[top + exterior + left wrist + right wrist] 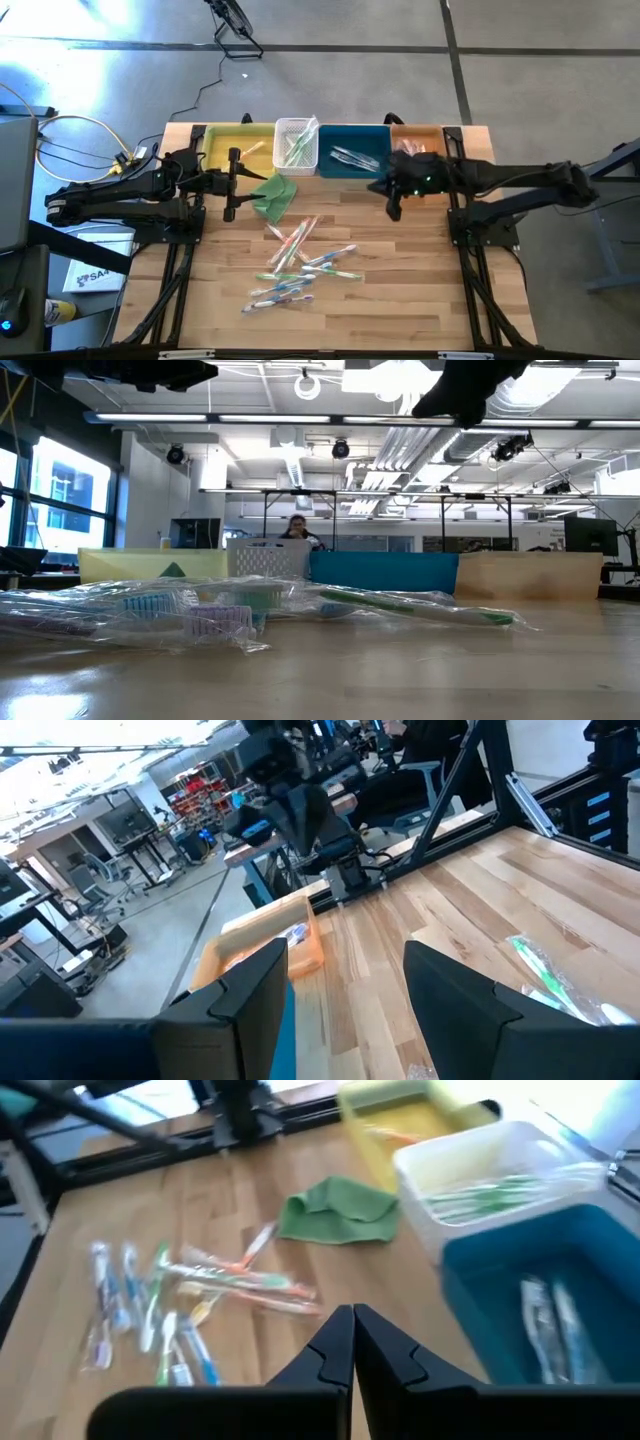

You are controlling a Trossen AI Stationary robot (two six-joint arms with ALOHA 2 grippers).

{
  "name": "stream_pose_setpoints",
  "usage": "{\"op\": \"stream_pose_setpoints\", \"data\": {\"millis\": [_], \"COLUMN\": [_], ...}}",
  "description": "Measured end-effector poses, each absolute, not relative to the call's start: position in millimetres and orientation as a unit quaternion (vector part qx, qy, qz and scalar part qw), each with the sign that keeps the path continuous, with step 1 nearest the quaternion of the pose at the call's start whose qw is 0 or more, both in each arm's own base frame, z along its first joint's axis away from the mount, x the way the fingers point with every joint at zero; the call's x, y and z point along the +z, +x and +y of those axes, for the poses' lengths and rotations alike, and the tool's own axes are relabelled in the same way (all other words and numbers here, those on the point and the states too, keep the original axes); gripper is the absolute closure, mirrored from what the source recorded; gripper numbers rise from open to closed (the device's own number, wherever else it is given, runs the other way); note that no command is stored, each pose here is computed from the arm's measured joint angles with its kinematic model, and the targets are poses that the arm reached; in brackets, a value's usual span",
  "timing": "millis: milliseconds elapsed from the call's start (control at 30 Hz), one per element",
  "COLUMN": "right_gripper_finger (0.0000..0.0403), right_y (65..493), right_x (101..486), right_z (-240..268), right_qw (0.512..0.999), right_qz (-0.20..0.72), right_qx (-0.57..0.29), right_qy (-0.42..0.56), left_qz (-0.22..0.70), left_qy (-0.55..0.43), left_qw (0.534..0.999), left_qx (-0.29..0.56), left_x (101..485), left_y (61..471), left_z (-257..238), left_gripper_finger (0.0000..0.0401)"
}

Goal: Pick & Place Toothbrushes
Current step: Put the blue toothbrush into the blue bin

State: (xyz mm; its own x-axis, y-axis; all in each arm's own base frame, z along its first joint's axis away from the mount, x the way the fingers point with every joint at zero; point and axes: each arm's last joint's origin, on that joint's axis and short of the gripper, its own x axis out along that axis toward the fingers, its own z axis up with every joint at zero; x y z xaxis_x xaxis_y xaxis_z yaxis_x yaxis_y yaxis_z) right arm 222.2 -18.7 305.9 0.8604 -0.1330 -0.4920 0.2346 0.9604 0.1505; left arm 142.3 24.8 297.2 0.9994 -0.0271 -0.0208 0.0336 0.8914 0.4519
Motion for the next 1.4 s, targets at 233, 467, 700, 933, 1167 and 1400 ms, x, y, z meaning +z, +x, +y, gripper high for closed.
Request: {"op": "stream_pose_setpoints", "data": {"millis": [233,467,700,933,1167,1400], "right_gripper_finger": [0.0401,0.0401,0.0401,0.0401,0.0401,0.0401], "right_y": [246,258,258,258,263,276], "right_x": [293,290,288,289,289,274], "right_z": [-2,1,1,-5,-10,-6], "right_qw": [0.963,0.969,0.967,0.969,0.973,0.968], "right_qz": [0.253,0.238,0.245,0.243,0.226,0.249], "right_qx": [-0.047,-0.032,-0.034,-0.04,-0.048,-0.033], "right_qy": [0.078,0.055,0.054,0.029,0.028,0.017], "left_qz": [0.007,0.01,0.01,0.01,-0.001,-0.005], "left_qy": [0.232,0.228,0.226,0.21,0.218,0.235], "left_qw": [0.972,0.974,0.974,0.978,0.976,0.972], "left_qx": [-0.016,-0.017,-0.017,-0.016,-0.014,-0.013], "left_x": [297,297,297,297,299,300], "left_y": [142,142,142,142,142,142], "left_z": [25,25,25,25,25,25], "left_gripper_finger": [0.0206,0.0206,0.0206,0.0206,0.0206,0.0206]}}
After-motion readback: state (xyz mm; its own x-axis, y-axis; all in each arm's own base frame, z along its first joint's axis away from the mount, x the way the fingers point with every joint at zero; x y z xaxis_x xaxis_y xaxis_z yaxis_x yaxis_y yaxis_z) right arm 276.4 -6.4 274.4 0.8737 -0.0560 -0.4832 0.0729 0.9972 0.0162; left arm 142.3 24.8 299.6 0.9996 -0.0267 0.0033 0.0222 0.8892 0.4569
